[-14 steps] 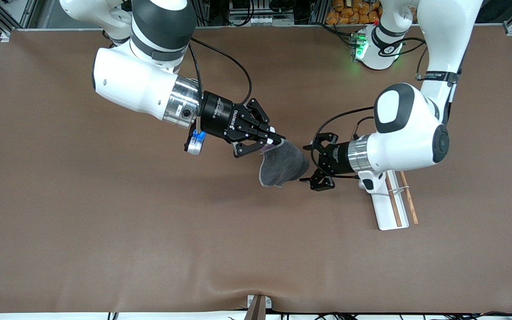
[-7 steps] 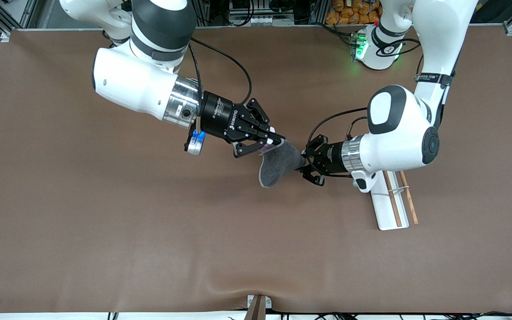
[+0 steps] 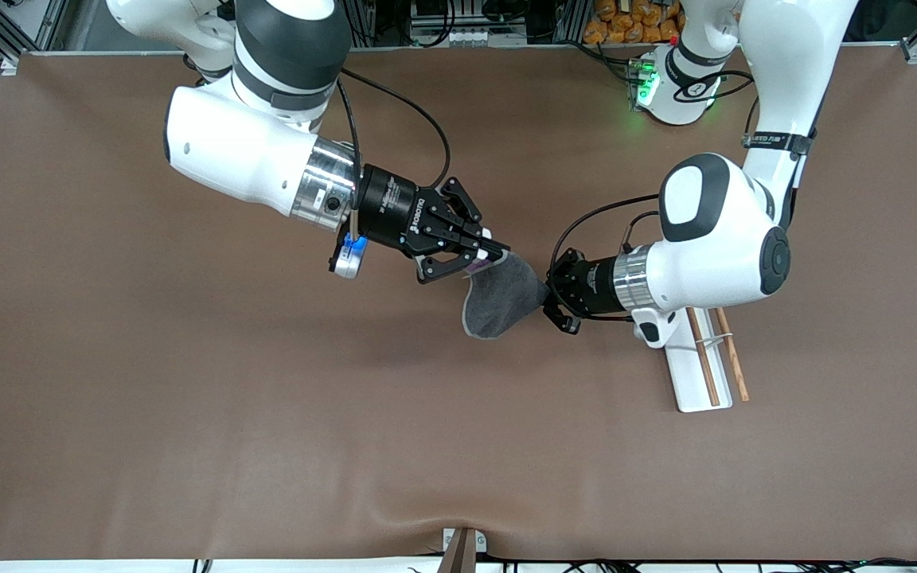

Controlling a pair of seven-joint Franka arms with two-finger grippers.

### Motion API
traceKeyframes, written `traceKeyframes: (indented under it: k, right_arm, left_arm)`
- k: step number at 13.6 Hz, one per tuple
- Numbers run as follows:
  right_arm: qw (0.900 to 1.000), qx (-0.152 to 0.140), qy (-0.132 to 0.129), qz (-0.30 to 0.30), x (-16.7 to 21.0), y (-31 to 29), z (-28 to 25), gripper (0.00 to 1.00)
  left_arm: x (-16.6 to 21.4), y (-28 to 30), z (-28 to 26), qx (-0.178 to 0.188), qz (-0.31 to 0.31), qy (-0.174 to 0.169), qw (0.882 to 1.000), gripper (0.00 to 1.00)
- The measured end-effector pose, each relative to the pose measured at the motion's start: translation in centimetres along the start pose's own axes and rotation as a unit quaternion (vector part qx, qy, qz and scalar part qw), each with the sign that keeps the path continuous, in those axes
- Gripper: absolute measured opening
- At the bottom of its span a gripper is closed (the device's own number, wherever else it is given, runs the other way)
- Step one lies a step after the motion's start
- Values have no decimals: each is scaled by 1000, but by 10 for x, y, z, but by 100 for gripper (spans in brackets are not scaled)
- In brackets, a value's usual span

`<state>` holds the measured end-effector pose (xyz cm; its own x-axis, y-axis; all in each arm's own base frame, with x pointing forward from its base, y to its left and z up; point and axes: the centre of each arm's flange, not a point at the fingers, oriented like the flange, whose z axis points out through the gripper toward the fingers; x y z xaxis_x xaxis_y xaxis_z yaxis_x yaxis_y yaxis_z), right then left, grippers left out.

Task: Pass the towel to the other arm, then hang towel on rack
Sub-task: 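Open the right gripper and pull the towel away with the left gripper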

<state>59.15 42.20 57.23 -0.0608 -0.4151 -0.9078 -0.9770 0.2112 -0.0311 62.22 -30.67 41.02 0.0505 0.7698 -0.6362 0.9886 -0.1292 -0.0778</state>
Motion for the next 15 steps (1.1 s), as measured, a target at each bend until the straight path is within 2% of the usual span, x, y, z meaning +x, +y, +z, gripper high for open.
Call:
traceKeyframes:
  k: [2, 3, 6, 8, 11, 12, 13, 14, 15]
  right_arm:
    - [1000, 1, 1, 0, 1, -1, -1, 6]
    - [1000, 1, 1, 1, 2, -2, -1, 13]
    - [1000, -7, 6, 3, 6, -3, 1, 45]
    - [999, -37, 23, 2, 16, -5, 0, 66]
    - [992, -80, 95, -34, 37, -16, -13, 98]
    - [987, -86, 126, -57, 43, -20, -19, 100]
    - [977, -101, 162, -93, 50, -21, -23, 100]
    - [961, -136, 197, -136, 57, -17, -25, 100]
    - [945, -177, 221, -164, 64, -11, -27, 100]
  left_arm:
    - [3, 4, -11, -11, 22, 0, 1000, 2]
    - [6, 7, -20, -19, 37, 0, 999, 2]
    - [36, 18, -56, -36, 89, 9, 995, 2]
    - [55, 18, -77, -23, 136, 15, 990, 2]
    - [67, 13, -93, 2, 215, 26, 976, 2]
    - [67, 11, -95, 10, 243, 38, 969, 2]
    - [68, 9, -94, 22, 271, 54, 961, 2]
    - [68, 7, -93, 38, 304, 77, 949, 2]
    - [70, 5, -92, 57, 338, 106, 934, 2]
